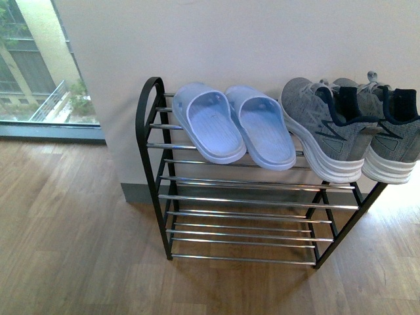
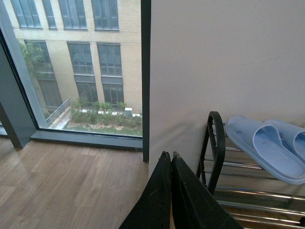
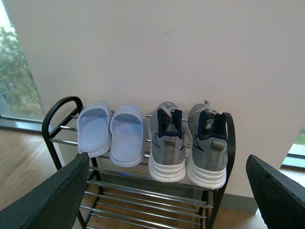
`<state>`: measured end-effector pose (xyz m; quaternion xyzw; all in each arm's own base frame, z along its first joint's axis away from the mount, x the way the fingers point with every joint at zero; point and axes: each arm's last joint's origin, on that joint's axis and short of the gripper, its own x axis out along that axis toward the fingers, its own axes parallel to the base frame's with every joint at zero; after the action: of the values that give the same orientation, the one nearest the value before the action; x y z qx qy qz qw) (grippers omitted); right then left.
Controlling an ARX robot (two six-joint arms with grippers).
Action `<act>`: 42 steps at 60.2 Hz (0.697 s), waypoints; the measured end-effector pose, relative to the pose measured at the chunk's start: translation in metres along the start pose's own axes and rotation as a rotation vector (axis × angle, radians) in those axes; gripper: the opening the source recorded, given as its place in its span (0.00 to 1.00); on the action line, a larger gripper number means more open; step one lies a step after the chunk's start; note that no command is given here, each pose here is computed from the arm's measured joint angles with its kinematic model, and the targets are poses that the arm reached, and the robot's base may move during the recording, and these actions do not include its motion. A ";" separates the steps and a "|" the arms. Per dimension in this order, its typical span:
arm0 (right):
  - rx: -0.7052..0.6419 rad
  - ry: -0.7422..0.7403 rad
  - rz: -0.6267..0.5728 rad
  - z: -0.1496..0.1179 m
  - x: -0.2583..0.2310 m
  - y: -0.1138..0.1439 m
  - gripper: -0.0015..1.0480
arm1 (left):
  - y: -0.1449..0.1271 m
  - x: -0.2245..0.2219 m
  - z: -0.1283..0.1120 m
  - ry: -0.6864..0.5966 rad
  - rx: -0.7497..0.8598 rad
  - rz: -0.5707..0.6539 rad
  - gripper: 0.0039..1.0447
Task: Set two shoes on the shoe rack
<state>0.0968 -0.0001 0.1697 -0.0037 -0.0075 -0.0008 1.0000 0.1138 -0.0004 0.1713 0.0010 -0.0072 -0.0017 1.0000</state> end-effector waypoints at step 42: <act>0.000 0.000 0.000 0.000 0.000 0.000 0.91 | 0.000 -0.016 -0.004 0.018 0.000 0.001 0.01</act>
<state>0.0968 -0.0001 0.1697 -0.0037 -0.0075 -0.0008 1.0000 0.0979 -0.0002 0.1669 0.0011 0.0016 -0.0011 1.0000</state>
